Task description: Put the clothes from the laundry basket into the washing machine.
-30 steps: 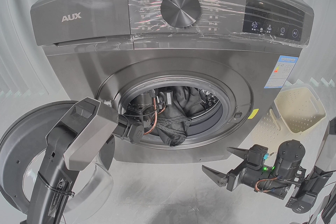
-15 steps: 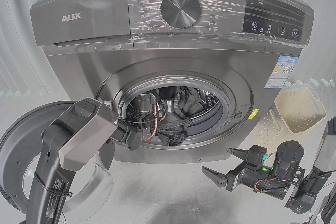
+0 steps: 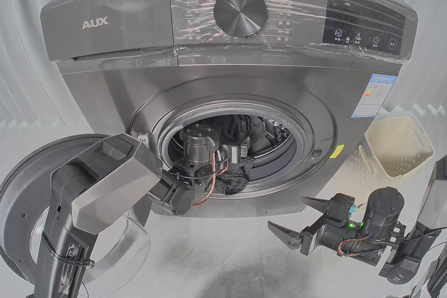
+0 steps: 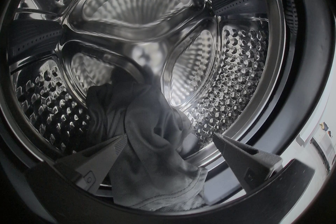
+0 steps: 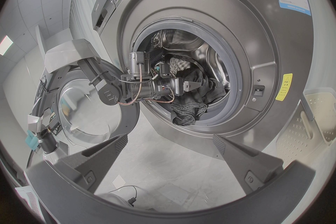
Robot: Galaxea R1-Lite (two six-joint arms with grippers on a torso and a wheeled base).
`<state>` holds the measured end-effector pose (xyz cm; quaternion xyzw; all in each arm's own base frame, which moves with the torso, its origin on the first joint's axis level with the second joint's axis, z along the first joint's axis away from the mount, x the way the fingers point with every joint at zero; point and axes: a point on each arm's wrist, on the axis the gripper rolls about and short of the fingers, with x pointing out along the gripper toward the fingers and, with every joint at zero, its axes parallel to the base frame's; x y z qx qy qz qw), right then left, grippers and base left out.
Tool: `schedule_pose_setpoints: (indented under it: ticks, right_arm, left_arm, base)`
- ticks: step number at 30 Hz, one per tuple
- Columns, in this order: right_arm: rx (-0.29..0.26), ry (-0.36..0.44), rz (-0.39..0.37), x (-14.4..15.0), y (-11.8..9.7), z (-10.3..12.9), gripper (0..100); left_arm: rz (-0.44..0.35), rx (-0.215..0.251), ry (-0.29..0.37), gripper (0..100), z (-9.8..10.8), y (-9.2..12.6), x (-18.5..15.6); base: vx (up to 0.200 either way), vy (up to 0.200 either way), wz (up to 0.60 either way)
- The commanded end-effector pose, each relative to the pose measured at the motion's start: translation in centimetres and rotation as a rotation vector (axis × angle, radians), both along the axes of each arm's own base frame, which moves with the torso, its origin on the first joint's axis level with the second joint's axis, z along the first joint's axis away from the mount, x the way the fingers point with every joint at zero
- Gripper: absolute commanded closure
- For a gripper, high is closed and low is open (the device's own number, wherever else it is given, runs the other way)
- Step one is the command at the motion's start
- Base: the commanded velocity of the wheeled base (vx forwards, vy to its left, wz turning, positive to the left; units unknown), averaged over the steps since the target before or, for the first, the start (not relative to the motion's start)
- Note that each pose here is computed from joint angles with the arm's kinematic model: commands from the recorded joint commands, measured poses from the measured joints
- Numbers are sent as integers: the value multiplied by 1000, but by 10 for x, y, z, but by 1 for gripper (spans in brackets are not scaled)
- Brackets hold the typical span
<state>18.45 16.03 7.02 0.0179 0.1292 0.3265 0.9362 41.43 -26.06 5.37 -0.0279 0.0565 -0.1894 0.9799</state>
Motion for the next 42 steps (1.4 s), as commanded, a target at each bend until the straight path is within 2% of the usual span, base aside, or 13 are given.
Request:
schedule_pose_setpoints:
  ticks: [1, 2, 6, 17, 18, 25, 27, 33, 36, 42]
  right_arm:
    - [-2, 4, 1, 0, 0, -1, 0]
    - [-2, 4, 1, 0, 0, -1, 0]
    - [-2, 4, -1, 0, 0, -1, 0]
    - [-2, 2, 1, 0, 0, 0, 0]
    - [-2, 2, 1, 0, 0, 0, 0]
    - [-1, 1, 1, 0, 0, 0, 0]
    - [-1, 1, 1, 0, 0, 0, 0]
    - [0, -1, 3, 0, 1, 0, 0]
    - [0, -1, 3, 0, 1, 0, 0]
    - [0, -1, 1, 0, 0, 0, 0]
  left_arm:
    - [-8, 24, 36, 0, -16, -3, -3]
    - [-9, 33, 48, 0, -26, -3, -3]
    - [-8, 45, 59, 0, -41, -4, 1]
    - [-12, 69, 90, 0, -63, -6, 1]
    - [-12, 70, 93, 100, -63, -5, 1]
    - [-13, 75, 104, 100, -68, -5, 0]
    - [-11, 64, 92, 100, -62, -6, 2]
    - [20, -32, -47, 100, -23, -11, 28]
    - [63, -59, -96, 100, -14, -6, 42]
    - [95, -120, -196, 100, 2, -4, 64]
  base:
    - [0, 0, 0]
    - [0, 0, 0]
    - [0, 0, 0]
    - [0, 0, 0]
    - [0, 0, 0]
    - [0, 0, 0]
    - [0, 0, 0]
    - [0, 0, 0]
    - [0, 0, 0]
    - [0, 0, 0]
